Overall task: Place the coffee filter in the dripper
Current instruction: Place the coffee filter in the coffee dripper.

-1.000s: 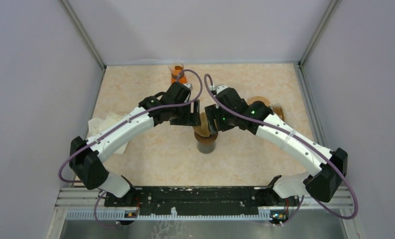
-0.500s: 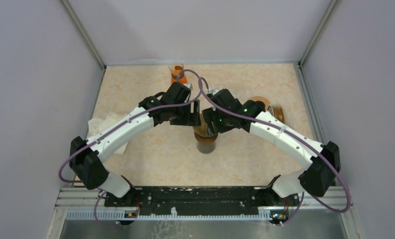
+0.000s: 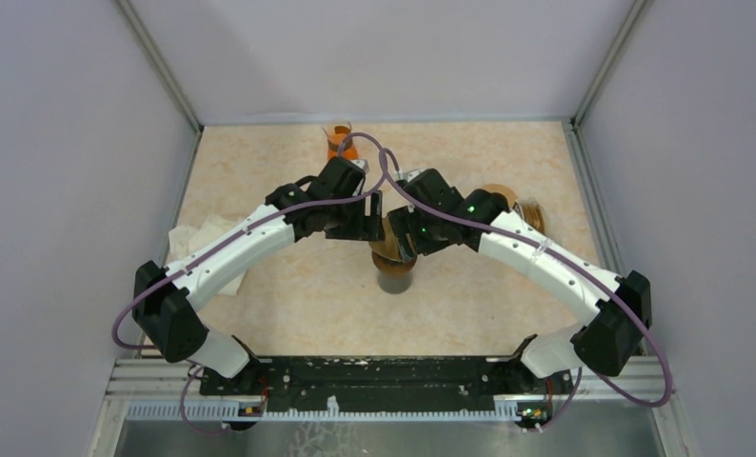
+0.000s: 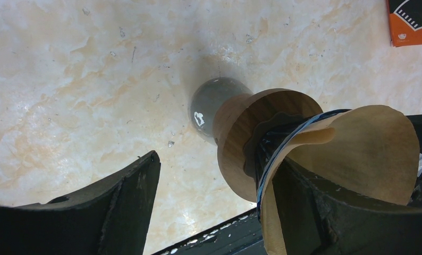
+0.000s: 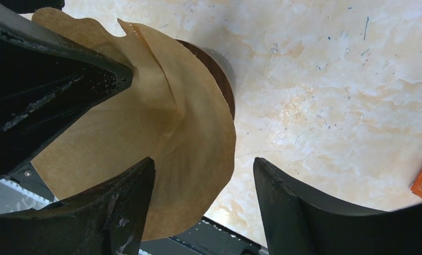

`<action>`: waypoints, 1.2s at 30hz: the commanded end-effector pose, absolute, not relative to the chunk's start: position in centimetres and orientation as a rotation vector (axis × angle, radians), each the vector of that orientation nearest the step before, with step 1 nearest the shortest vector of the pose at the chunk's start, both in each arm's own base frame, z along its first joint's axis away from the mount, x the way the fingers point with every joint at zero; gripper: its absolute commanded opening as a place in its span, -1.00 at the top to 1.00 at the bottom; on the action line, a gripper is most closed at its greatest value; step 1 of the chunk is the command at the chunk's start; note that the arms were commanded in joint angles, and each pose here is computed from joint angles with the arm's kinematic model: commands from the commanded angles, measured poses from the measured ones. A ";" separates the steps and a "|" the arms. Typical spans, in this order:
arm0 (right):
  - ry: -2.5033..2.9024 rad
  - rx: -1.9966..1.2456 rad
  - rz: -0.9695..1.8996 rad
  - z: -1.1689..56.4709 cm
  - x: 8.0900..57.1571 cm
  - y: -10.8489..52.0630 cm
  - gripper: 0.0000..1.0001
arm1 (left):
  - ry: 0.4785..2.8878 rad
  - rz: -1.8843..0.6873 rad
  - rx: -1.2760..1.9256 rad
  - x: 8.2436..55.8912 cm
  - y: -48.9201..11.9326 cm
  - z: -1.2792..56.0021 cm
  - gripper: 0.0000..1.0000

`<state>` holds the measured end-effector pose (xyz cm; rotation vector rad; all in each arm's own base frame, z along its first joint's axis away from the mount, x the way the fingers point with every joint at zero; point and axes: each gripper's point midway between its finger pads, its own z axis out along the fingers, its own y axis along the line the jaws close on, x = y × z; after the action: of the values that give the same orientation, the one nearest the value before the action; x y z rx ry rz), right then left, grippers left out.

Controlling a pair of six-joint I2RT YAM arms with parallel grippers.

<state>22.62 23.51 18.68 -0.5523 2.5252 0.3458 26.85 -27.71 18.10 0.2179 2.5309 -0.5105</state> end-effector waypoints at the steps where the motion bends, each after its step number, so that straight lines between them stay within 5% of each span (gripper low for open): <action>1: 2.469 -0.547 0.402 20.5 23.5 24.4 -0.38 | 2.524 -0.517 0.225 27.0 -27.6 18.1 -0.62; 36: 2.310 -0.429 0.419 24.0 25.0 23.9 -0.40 | 2.461 -0.582 0.231 27.2 -28.3 19.9 -0.66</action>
<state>23.84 23.77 20.75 -0.5010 2.4226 0.3692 26.85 -27.92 17.90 0.2221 2.5281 -0.5248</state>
